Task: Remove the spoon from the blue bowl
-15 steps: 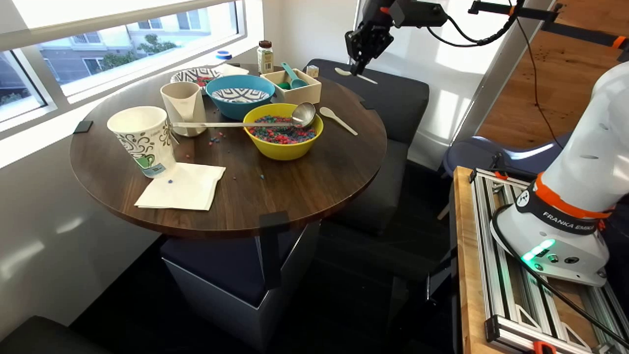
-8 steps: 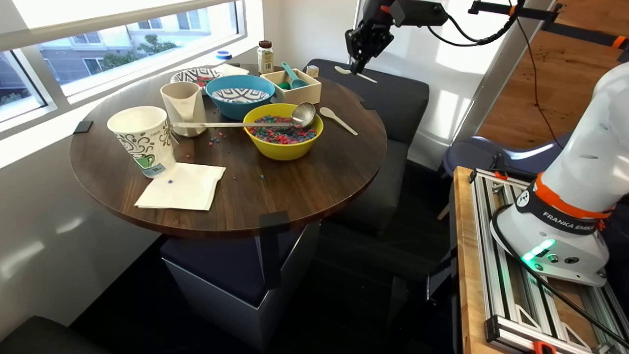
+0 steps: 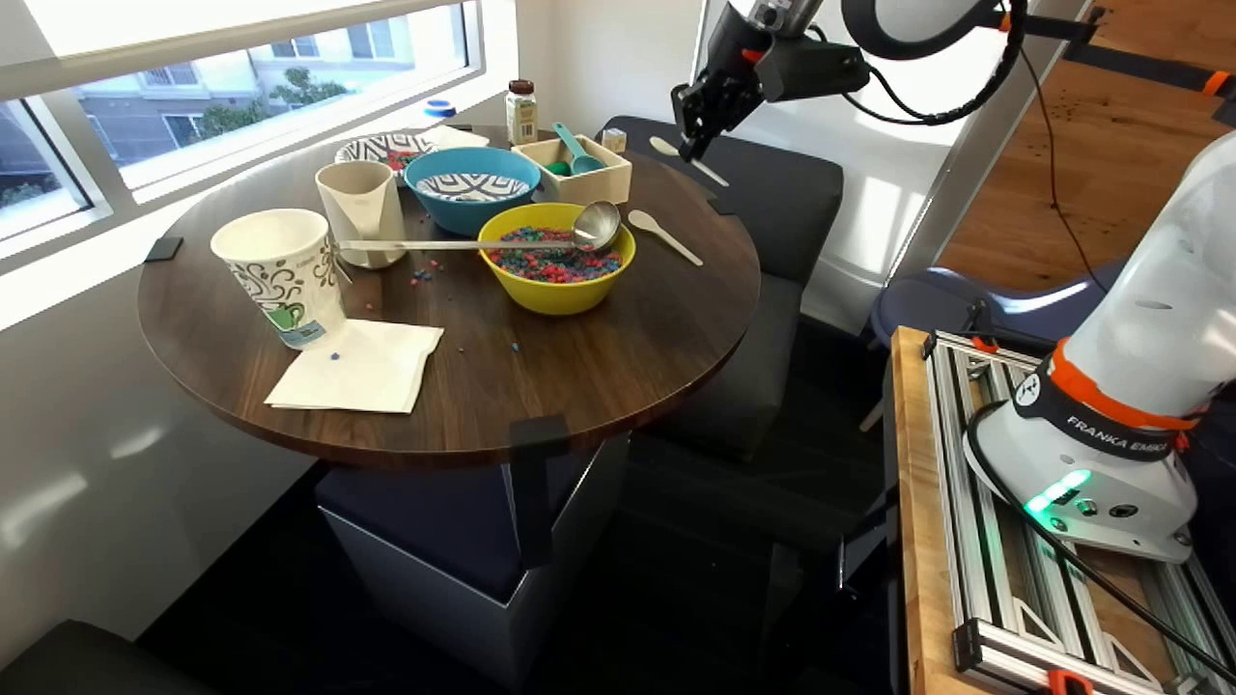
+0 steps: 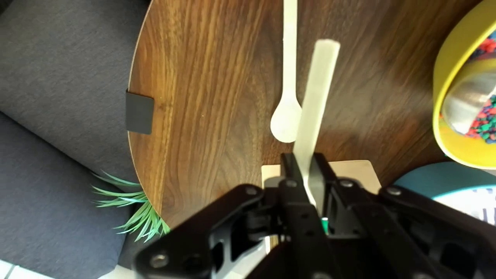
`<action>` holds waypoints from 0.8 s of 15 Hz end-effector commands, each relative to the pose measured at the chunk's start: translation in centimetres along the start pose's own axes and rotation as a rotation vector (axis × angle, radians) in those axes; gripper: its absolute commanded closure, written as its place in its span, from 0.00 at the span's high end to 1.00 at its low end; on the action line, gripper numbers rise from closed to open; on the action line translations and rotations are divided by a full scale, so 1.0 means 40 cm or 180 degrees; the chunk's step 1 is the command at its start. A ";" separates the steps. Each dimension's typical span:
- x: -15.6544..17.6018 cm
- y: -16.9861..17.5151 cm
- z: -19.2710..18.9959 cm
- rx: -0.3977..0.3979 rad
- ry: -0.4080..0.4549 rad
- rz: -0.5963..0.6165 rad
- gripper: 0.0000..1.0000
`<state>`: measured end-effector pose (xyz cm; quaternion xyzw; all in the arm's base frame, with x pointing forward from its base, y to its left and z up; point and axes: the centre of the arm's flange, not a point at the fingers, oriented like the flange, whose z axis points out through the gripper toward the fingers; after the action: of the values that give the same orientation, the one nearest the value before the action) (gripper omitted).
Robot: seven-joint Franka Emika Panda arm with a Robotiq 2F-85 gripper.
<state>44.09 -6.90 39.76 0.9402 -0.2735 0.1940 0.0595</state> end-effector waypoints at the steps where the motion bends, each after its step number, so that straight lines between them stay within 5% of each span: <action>1: -0.068 0.002 0.070 -0.0176 0.0124 0.0021 0.03; 12: -0.150 -0.047 0.191 -0.0467 0.0404 -0.0156 0.03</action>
<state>42.35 -4.96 32.86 0.9285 -0.2637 0.2189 0.1428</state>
